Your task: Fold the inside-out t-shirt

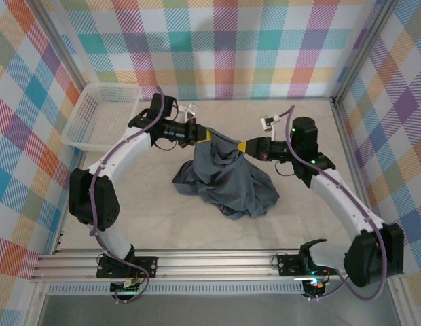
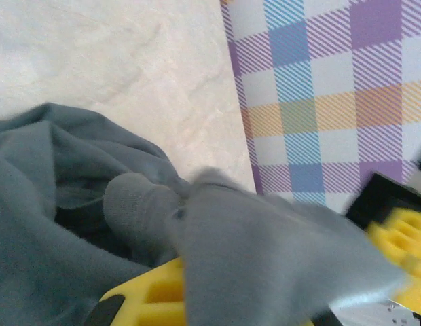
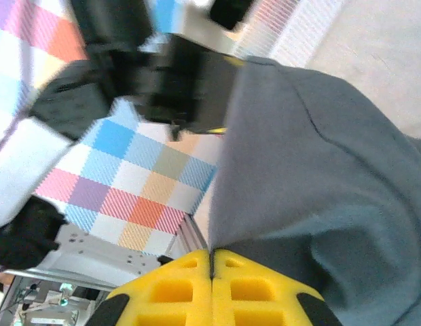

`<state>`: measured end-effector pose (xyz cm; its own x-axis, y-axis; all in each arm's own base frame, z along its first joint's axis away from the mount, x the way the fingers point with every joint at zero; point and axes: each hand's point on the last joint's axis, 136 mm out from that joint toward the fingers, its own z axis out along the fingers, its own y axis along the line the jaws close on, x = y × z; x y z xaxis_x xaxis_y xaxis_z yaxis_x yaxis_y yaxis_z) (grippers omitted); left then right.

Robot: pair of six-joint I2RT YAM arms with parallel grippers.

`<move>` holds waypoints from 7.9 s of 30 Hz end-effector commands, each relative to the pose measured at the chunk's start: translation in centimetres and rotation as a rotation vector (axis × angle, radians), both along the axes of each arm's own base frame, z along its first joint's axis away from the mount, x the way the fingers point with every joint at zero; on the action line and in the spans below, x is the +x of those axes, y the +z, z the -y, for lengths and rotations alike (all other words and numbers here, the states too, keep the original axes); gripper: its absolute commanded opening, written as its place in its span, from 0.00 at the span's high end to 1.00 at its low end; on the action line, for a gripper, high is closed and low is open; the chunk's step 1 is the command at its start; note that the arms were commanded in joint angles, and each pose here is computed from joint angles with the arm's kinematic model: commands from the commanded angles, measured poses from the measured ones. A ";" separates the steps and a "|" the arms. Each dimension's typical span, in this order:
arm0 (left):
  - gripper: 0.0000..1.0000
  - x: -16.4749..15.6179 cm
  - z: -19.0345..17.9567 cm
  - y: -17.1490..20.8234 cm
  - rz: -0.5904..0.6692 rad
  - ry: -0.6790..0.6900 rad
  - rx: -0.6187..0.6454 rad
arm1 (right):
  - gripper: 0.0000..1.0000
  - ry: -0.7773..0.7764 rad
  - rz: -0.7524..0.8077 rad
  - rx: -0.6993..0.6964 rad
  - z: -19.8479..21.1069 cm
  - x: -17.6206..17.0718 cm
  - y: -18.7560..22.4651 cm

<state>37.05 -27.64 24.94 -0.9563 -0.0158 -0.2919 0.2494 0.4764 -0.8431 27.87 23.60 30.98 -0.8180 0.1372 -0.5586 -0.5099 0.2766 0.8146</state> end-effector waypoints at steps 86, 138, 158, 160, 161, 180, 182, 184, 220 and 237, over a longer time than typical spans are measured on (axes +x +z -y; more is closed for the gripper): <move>1.00 -5.3 7.3 6.6 0.132 -0.101 -0.138 | 0.61 -0.312 0.073 -0.246 6.8 2.4 -6.7; 0.55 0.7 2.2 1.1 0.252 0.052 0.162 | 1.00 0.076 0.018 -0.152 -1.2 0.5 0.2; 0.37 -4.2 6.0 -4.8 0.479 0.136 0.377 | 1.00 0.001 -0.069 -0.179 -1.1 2.6 0.3; 0.63 -3.5 4.8 -3.0 0.512 0.204 0.374 | 1.00 0.018 -0.064 -0.185 -1.0 1.9 0.2; 0.78 -3.5 4.3 -2.1 0.526 0.219 0.351 | 1.00 0.031 -0.062 -0.183 -1.1 1.6 0.1; 0.52 -14.3 -21.3 -11.2 0.128 1.061 0.591 | 0.38 -0.176 -0.079 -0.351 1.7 3.2 -3.5; 0.47 -14.2 -22.1 -10.2 0.154 1.104 0.539 | 0.38 -0.252 -0.162 -0.455 3.7 4.1 -6.7; 0.43 -13.2 -20.8 -8.2 0.230 1.051 0.466 | 0.38 -0.288 -0.231 -0.558 5.0 4.3 -9.9; 0.71 -10.5 -19.7 -10.6 0.125 0.732 0.803 | 1.00 -0.468 -0.153 -0.448 9.1 6.5 -8.8; 0.40 -4.9 -0.4 -6.8 0.259 0.189 0.536 | 0.63 -0.756 -0.755 -0.511 13.9 -5.2 -23.1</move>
<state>32.47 -21.83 17.27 -0.8382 -0.1474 -0.5251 0.0794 0.9196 -0.3848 22.35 10.77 7.25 -0.8501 0.5163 -0.1037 0.3838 0.7423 0.5493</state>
